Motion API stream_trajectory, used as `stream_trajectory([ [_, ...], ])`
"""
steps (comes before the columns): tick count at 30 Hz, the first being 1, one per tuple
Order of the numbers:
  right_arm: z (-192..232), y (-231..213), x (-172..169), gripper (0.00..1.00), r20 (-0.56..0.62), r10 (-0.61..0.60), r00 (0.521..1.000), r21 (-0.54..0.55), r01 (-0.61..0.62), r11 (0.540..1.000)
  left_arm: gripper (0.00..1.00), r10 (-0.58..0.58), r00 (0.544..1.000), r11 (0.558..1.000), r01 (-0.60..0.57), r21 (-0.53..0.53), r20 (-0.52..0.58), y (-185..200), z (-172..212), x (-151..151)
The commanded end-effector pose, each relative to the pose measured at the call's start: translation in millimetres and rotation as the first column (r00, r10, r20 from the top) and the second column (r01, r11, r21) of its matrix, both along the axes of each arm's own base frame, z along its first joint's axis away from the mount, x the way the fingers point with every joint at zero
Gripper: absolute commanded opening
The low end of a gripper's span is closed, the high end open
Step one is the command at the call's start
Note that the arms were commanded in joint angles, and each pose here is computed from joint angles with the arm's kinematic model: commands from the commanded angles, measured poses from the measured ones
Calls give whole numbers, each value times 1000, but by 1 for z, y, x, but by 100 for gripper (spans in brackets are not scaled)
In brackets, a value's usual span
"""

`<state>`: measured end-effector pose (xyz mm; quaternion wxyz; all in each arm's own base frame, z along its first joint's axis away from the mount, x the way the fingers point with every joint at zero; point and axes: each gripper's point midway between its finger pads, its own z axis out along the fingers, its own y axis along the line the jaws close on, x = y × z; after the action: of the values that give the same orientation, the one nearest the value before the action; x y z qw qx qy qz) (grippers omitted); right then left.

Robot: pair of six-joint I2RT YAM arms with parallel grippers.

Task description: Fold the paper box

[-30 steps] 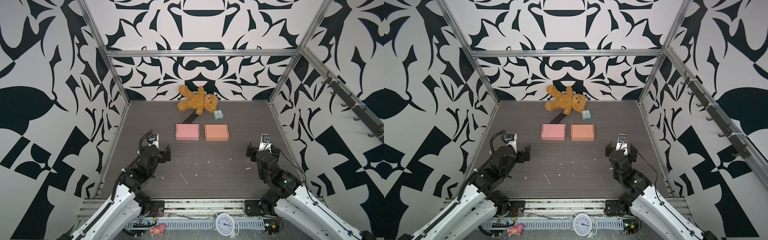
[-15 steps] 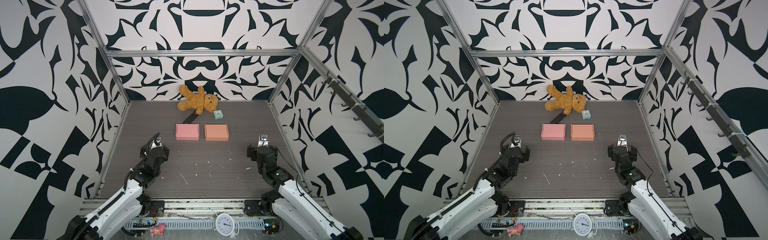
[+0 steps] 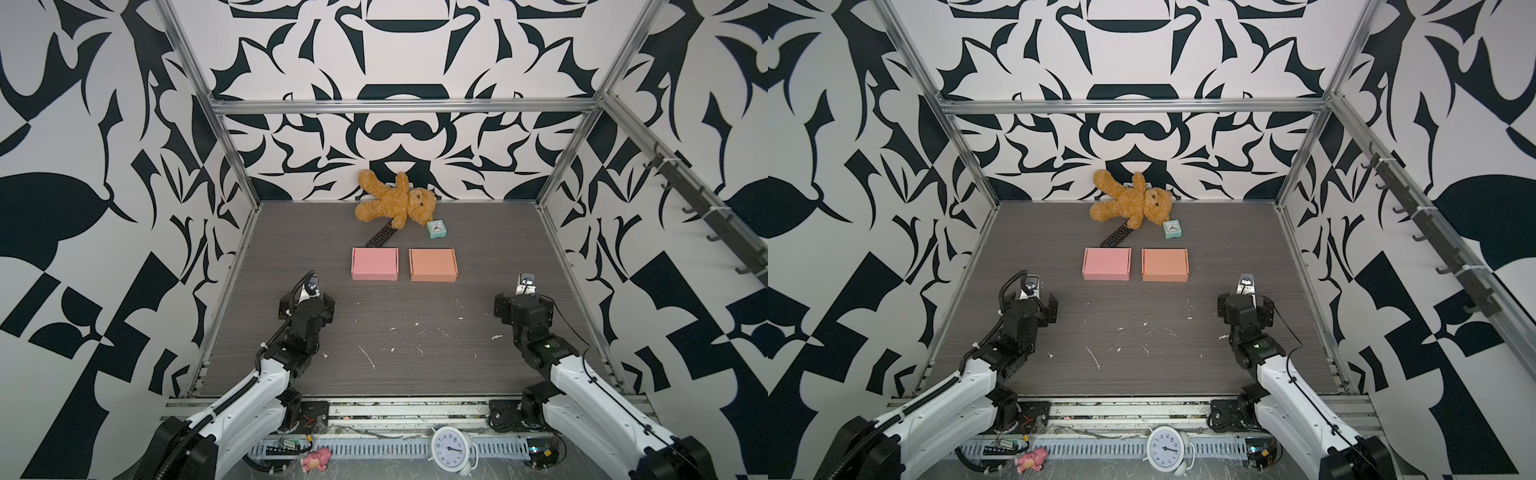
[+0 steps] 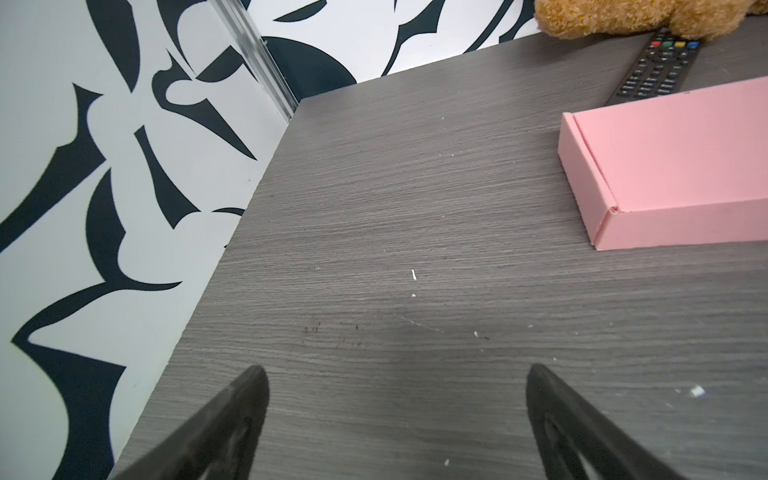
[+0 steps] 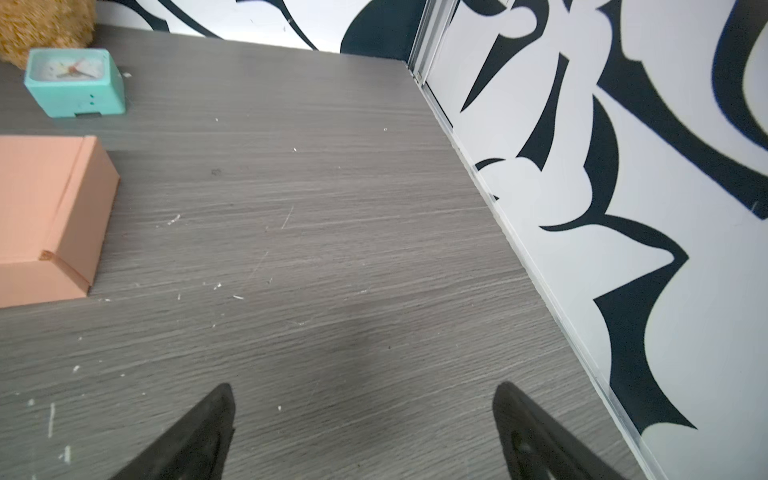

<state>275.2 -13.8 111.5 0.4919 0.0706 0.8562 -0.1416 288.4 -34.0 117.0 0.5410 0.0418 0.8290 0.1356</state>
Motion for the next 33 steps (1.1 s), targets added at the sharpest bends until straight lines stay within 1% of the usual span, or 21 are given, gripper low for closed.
stream_trajectory([
  [1,9,-4,9,99,69,-28,997,-11,29,1000,99,-11,999,999,12,-33,45,-2,7,9],
  [5,3,-4,15,99,77,-30,997,-26,32,999,99,-9,998,999,12,-47,57,0,7,15],
  [20,8,-5,33,99,157,-40,987,-40,47,998,99,5,995,995,5,-100,100,11,8,44],
  [26,7,-4,46,99,170,-28,985,-30,33,999,99,-14,993,995,25,-93,114,8,9,59],
  [29,6,-1,53,99,166,-11,986,-28,16,999,99,-15,990,995,28,-91,142,8,14,69],
  [30,6,0,54,99,170,-5,985,-26,9,1000,99,-19,993,996,29,-88,115,7,4,72],
  [33,7,0,57,99,194,-4,981,-14,7,1000,99,-28,992,996,39,-86,121,6,4,79],
])
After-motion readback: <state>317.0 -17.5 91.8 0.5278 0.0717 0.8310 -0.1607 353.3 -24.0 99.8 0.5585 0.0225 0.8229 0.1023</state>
